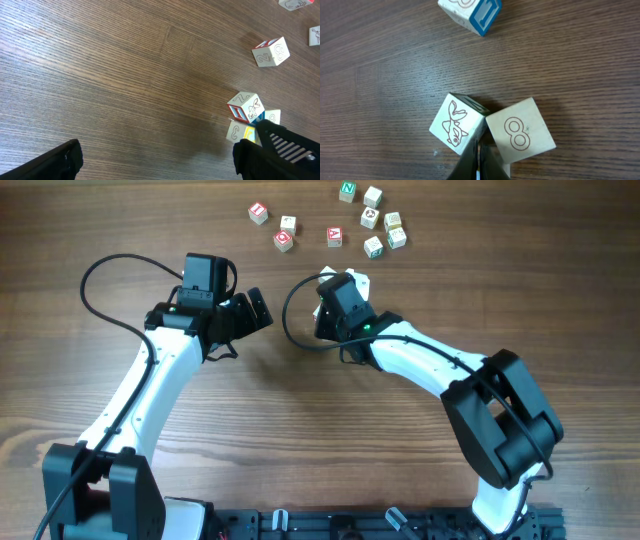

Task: Form a circle

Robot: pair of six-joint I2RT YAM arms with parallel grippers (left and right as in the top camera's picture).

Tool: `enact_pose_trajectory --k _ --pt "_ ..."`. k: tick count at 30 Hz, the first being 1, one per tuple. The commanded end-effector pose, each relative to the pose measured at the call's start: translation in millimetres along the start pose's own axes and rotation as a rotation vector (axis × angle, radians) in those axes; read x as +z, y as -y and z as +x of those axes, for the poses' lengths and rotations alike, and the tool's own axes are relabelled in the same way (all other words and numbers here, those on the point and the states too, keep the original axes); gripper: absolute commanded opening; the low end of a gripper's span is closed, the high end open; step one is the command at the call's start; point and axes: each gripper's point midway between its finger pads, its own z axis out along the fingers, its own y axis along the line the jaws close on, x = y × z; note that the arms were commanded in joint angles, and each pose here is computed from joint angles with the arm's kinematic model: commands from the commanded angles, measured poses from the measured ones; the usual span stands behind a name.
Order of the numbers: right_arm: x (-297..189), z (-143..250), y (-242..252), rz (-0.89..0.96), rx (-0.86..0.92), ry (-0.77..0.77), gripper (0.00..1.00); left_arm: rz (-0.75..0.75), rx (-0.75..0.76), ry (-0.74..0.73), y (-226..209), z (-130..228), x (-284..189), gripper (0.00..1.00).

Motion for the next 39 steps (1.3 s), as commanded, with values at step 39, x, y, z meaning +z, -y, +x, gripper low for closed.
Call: enact_pose_trajectory --k 39 --pt "-37 22 24 0.15 0.142 -0.04 0.05 -0.01 0.017 0.006 -3 -1 0 1.0"
